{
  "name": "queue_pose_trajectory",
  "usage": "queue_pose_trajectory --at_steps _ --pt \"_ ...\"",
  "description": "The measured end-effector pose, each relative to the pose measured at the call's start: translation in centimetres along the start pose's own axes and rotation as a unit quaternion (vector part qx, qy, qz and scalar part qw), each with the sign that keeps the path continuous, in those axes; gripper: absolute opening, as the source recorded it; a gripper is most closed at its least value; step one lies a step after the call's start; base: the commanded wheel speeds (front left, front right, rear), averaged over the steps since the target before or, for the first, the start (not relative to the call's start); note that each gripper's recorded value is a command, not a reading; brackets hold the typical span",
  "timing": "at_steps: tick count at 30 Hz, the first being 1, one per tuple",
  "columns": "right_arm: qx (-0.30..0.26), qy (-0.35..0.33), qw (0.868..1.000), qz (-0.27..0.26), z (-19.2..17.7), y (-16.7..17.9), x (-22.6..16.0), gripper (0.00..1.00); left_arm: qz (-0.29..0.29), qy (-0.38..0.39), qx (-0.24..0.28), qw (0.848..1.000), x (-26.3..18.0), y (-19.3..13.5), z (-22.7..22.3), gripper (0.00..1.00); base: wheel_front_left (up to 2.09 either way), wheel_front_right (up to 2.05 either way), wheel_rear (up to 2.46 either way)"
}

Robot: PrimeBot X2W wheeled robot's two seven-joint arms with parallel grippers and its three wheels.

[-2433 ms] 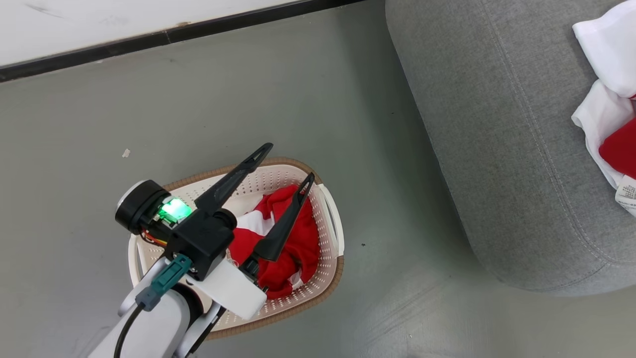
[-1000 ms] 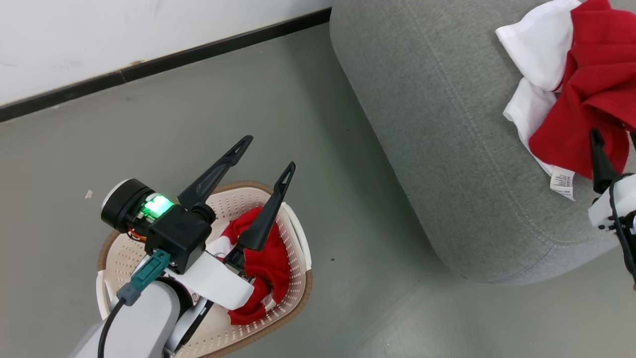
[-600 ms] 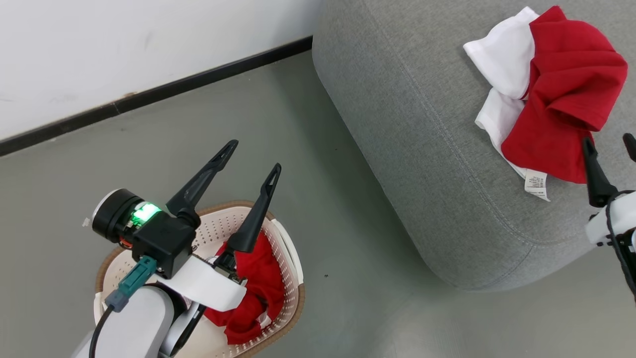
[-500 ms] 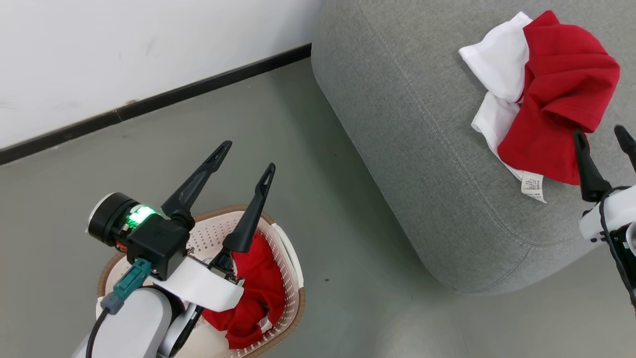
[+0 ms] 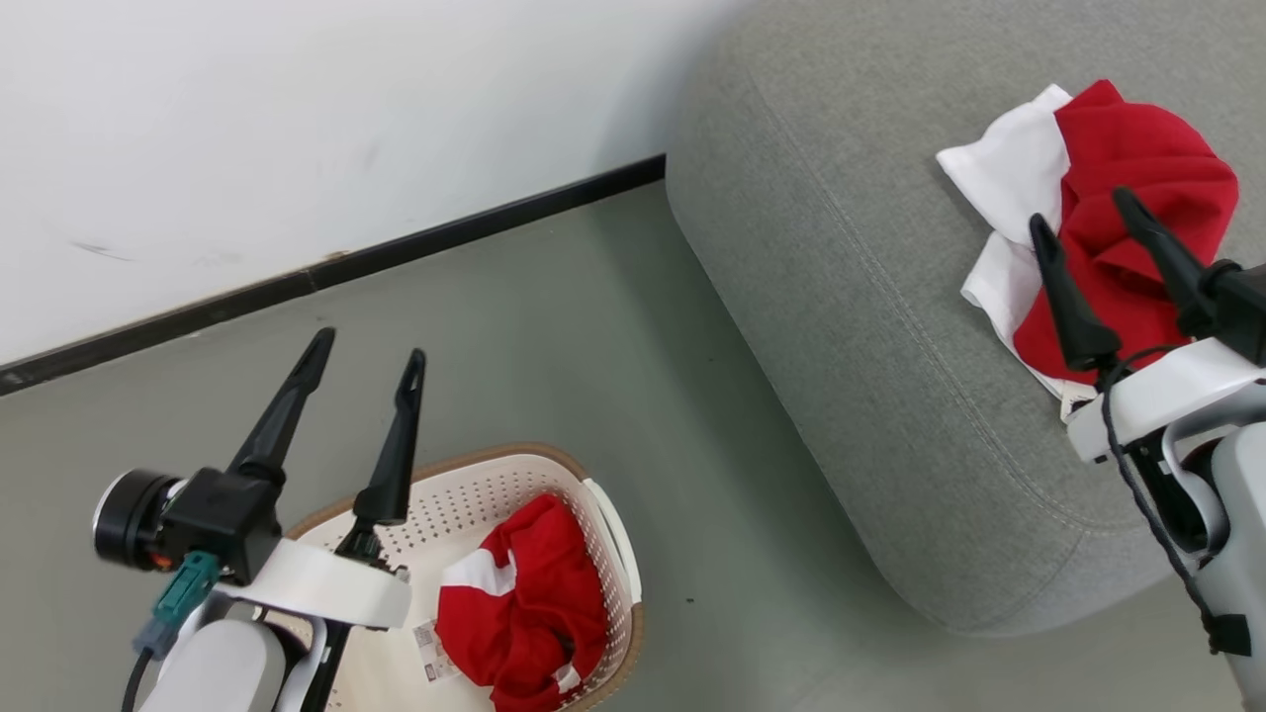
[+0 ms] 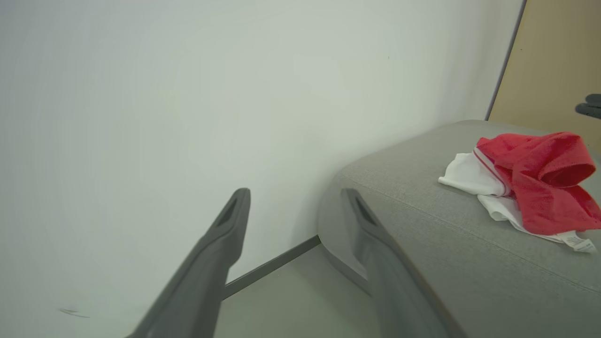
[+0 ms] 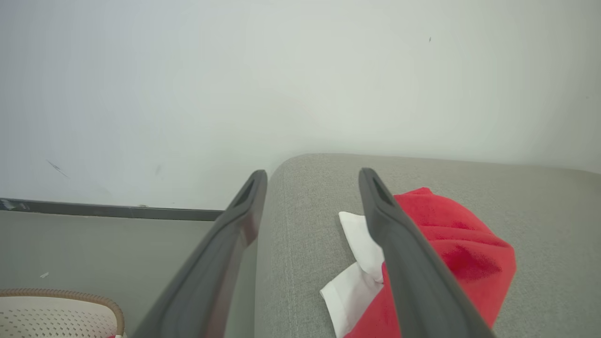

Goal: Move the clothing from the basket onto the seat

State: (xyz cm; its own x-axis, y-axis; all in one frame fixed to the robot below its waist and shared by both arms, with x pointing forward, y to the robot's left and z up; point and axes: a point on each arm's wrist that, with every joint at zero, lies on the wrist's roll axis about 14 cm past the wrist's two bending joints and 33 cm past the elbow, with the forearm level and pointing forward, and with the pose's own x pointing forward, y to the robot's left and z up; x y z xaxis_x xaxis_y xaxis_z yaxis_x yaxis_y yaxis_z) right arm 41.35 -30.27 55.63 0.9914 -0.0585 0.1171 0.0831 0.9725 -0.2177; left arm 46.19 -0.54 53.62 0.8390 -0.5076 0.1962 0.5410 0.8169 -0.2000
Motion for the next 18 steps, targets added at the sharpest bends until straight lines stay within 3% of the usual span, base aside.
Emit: queue_pose_trajectory --at_steps 11,18 --pt "0.036 -0.056 0.996 0.063 3.5 6.0 2.1 1.0 0.133 0.015 0.028 0.991 -5.0 5.8 0.5 1.0 0.0 0.0 0.0" --pt "0.044 -0.08 0.992 0.089 5.2 9.0 2.5 1.0 0.217 0.021 0.042 0.975 -9.1 8.8 1.0 1.0 0.0 0.0 0.0"
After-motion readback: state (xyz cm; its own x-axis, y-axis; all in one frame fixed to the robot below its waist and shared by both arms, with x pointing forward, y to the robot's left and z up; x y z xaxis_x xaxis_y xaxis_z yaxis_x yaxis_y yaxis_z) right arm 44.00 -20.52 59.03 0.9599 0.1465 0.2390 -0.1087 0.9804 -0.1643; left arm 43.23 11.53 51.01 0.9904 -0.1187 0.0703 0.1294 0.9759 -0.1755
